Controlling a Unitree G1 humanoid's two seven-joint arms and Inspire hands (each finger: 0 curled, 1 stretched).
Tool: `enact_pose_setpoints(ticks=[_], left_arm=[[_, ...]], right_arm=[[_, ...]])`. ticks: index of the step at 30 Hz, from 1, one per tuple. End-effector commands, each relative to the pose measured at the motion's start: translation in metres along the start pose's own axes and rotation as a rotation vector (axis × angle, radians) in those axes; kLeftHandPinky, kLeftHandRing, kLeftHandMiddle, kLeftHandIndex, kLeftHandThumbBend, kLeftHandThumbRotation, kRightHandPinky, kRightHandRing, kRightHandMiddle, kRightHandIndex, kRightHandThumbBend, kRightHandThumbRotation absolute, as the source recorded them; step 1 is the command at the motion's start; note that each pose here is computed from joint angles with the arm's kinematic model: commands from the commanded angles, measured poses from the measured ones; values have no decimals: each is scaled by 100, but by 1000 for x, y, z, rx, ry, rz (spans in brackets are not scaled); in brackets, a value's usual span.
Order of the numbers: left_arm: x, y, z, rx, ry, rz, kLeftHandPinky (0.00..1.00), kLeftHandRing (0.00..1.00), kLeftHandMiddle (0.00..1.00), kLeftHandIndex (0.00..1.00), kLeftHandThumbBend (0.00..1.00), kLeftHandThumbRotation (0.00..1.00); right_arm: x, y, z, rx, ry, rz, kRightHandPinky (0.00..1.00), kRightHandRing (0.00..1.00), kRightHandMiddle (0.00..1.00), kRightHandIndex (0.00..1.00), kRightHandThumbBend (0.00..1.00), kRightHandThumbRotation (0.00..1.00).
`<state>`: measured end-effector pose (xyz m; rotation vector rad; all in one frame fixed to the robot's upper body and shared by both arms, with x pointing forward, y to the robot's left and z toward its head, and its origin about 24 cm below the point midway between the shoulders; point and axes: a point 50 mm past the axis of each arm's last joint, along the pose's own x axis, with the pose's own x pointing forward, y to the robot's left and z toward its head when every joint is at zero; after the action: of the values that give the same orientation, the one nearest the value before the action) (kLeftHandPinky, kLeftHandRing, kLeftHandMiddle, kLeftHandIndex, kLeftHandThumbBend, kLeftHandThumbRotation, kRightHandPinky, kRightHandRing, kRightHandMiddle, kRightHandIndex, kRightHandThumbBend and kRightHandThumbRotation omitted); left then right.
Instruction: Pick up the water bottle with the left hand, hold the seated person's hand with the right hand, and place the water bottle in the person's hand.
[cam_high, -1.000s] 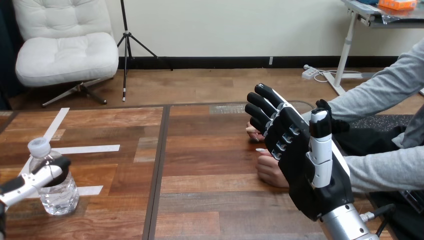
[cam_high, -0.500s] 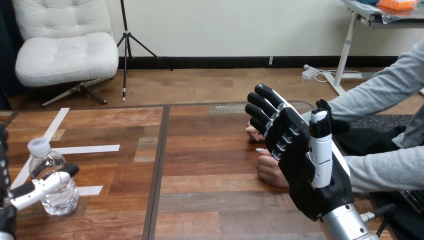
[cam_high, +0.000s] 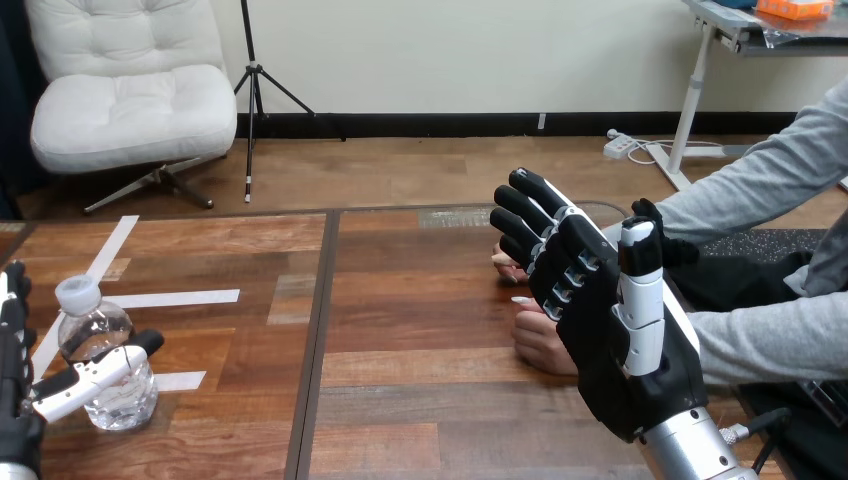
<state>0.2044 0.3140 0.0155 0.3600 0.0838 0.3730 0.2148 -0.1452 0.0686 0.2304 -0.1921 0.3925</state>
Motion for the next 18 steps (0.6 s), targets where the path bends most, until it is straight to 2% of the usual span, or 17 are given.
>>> enact_pose_setpoints(ticks=[1, 10, 18], left_arm=[[18, 1, 18, 18, -73, -5, 98, 100, 100, 100, 100, 26], [19, 1, 14, 7, -60, 2, 100, 100, 100, 100, 100, 29], [19, 0, 10, -9, -41, 22, 100, 100, 100, 100, 100, 38]], right_arm=[[15, 5, 18, -27, -90, 50, 100, 94, 93, 91, 81, 100], [15, 5, 18, -25, -91, 49, 100, 94, 93, 91, 81, 100], [15, 4, 18, -23, -90, 49, 100, 94, 93, 92, 81, 100]])
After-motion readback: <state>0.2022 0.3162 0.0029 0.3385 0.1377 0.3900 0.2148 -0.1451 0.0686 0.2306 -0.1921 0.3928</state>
